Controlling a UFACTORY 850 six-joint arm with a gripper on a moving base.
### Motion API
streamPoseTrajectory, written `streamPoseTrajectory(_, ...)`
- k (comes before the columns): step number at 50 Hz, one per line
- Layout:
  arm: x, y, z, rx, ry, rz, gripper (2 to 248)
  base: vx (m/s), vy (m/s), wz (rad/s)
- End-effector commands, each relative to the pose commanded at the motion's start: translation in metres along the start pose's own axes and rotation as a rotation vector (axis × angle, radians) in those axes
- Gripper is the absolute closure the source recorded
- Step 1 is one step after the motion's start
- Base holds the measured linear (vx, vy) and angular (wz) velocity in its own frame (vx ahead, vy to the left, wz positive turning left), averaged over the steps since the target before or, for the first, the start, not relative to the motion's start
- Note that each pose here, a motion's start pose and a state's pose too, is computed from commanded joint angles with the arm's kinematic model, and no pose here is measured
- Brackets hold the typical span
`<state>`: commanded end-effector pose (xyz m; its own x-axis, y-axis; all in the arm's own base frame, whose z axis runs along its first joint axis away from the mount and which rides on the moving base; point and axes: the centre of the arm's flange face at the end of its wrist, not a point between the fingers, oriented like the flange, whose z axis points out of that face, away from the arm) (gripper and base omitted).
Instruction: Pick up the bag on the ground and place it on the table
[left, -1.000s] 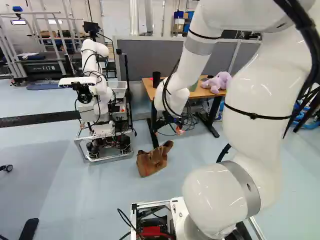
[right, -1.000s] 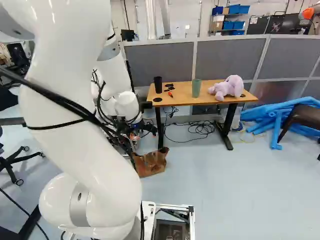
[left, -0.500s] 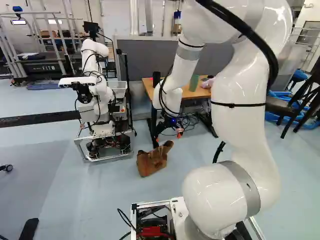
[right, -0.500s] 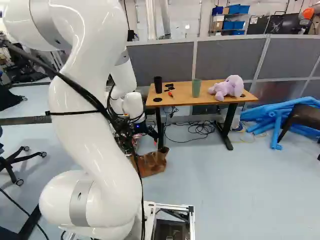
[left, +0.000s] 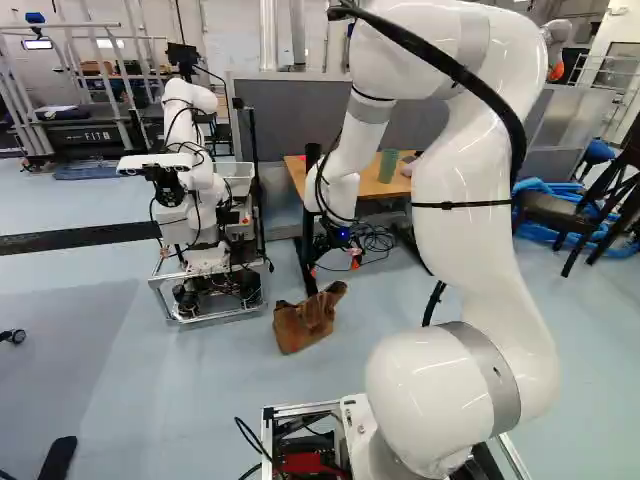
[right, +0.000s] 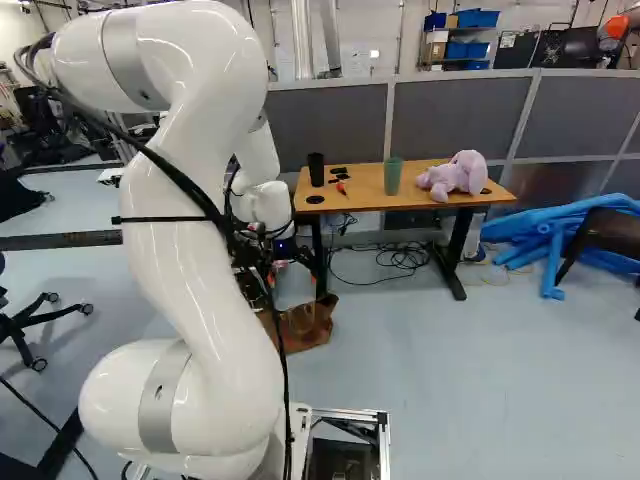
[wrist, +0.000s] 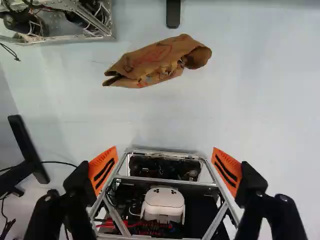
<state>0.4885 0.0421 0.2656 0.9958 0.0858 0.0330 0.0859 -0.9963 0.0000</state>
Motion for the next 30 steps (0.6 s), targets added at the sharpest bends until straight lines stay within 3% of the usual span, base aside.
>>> streamPoseTrajectory(30, 0.061, 0.003, 0.046, 0.0, 0.003, 0.005, 3, 0.0, 0.0, 0.0)
